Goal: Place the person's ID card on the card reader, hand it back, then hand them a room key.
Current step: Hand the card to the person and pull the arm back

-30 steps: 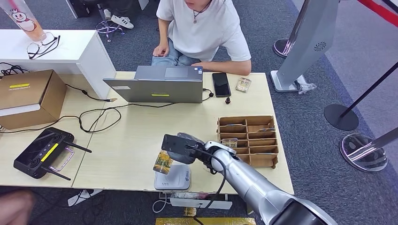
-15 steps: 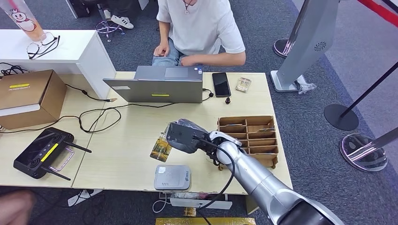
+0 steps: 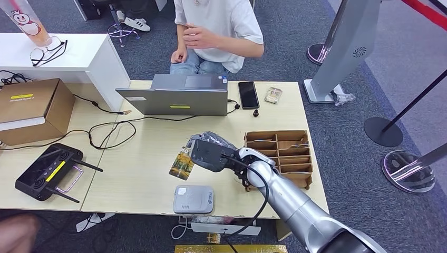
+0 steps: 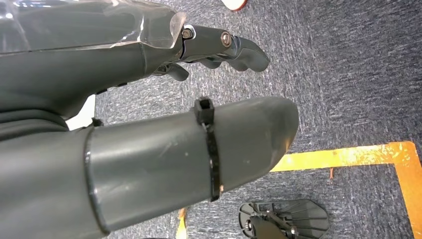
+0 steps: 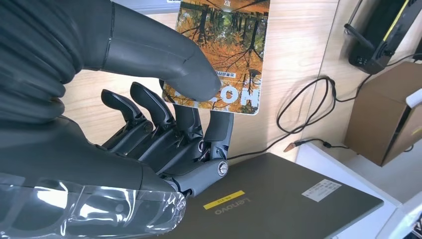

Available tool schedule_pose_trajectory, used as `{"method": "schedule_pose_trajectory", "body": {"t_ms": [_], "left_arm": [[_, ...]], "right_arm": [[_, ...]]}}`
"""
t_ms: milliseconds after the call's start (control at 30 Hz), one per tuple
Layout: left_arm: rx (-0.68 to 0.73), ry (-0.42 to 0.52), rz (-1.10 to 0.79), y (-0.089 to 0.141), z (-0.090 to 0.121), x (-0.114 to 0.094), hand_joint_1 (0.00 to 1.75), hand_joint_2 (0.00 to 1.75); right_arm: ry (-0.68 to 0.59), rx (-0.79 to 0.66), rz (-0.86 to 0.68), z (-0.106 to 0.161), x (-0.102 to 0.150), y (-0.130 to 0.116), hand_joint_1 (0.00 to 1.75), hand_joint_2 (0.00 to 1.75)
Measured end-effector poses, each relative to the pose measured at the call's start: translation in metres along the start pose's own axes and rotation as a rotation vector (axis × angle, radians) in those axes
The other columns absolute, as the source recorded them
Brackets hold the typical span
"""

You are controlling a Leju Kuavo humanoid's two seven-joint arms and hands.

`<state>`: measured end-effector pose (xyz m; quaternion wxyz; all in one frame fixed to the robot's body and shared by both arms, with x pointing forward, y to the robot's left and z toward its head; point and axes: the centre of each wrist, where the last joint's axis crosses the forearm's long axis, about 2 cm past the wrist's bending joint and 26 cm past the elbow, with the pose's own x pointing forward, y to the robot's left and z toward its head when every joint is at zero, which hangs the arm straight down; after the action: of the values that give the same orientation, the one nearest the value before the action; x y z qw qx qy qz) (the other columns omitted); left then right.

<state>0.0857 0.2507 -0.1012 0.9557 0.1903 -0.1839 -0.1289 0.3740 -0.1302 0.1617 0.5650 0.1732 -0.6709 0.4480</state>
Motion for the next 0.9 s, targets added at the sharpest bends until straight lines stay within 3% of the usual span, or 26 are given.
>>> {"method": "schedule_pose_trajectory", "body": {"t_ms": [333,900], "left_arm": [[0.002,0.001,0.003,0.0,0.0,0.0,0.0,0.0],[0.015,0.01,0.024,-0.001,0.002,-0.008,0.0,0.0]], "right_arm": [[-0.02,-0.034,0.031,0.002,0.003,-0.001,1.75,1.75],[-0.174,-0.305,0.289,0.004,0.035,-0.009,1.75,1.75]]}}
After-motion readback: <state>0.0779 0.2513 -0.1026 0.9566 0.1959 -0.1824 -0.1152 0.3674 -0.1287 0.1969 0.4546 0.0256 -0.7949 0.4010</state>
